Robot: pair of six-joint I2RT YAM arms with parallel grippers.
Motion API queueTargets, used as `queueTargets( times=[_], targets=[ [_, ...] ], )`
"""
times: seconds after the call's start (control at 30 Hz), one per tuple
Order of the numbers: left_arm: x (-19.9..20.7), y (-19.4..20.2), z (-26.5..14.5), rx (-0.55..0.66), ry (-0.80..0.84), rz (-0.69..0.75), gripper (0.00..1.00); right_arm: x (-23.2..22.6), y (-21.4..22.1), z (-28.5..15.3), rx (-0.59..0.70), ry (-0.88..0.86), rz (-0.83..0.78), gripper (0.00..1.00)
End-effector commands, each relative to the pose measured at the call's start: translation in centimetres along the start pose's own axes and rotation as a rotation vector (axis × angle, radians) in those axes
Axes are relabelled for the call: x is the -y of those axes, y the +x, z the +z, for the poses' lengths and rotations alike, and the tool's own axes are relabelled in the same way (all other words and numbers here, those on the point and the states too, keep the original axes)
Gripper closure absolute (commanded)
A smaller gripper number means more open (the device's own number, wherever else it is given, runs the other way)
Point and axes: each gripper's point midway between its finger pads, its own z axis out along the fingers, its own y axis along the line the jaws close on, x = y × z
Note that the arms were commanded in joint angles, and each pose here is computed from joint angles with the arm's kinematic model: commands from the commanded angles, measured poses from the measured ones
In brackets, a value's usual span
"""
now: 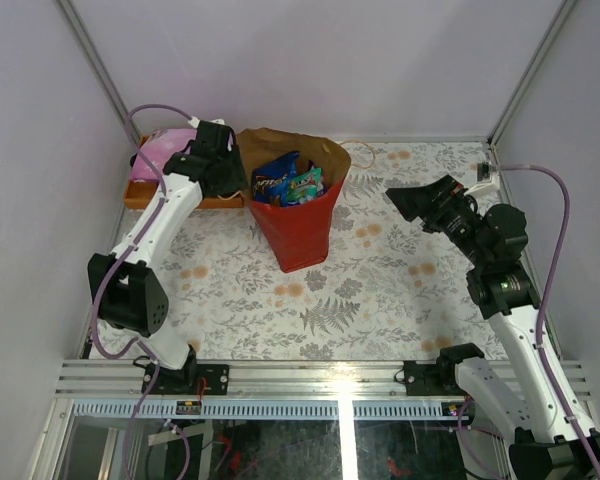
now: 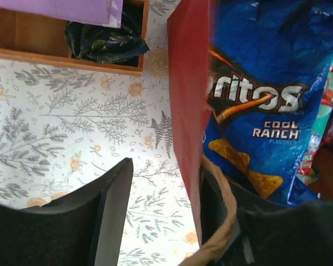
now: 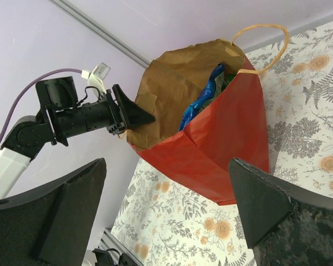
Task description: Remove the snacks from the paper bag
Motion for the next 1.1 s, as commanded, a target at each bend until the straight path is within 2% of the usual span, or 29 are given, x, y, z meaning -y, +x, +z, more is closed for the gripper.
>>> queueTargets(
  times=[0.0, 0.13, 0.27, 0.47, 0.57, 0.83, 0.93, 1.07],
  targets=[
    [0.8, -1.6, -1.1, 0.073, 0.043, -0.006, 0.66, -0.1, -0.3, -0.2, 0.019, 0.002, -0.042, 0.01],
    [1.6, -2.0, -1.1, 0.078, 0.081, -0.011, 0.99, 1.9, 0.0, -0.2, 0.013, 0.079, -0.078, 0.01],
    [3.1, -2.5, -1.5, 0.075, 0.153, 0.002, 1.0, 4.7, -0.1, 0.3, -0.009, 0.215, -0.129, 0.01],
    [5.6, -3.0, -2.5, 0.078, 0.252, 0.023, 1.0, 8.2, -0.6, 3.3, -0.122, 0.378, -0.211, 0.01],
    [6.6, -2.9, -2.4, 0.073, 0.264, 0.042, 1.0, 7.9, -1.3, 5.5, -0.153, 0.35, -0.235, 0.0],
    [8.3, -2.9, -1.7, 0.063, 0.262, 0.081, 1.0, 6.4, -3.8, 10.4, -0.192, 0.285, -0.297, 0.09],
    [8.9, -3.0, -1.6, 0.064, 0.268, 0.088, 1.0, 6.9, -3.1, 12.2, -0.25, 0.27, -0.29, 0.15],
    [9.5, -3.0, -1.5, 0.064, 0.277, 0.095, 1.0, 8.0, -0.8, 14.7, -0.357, 0.294, -0.322, 0.16]
  ],
)
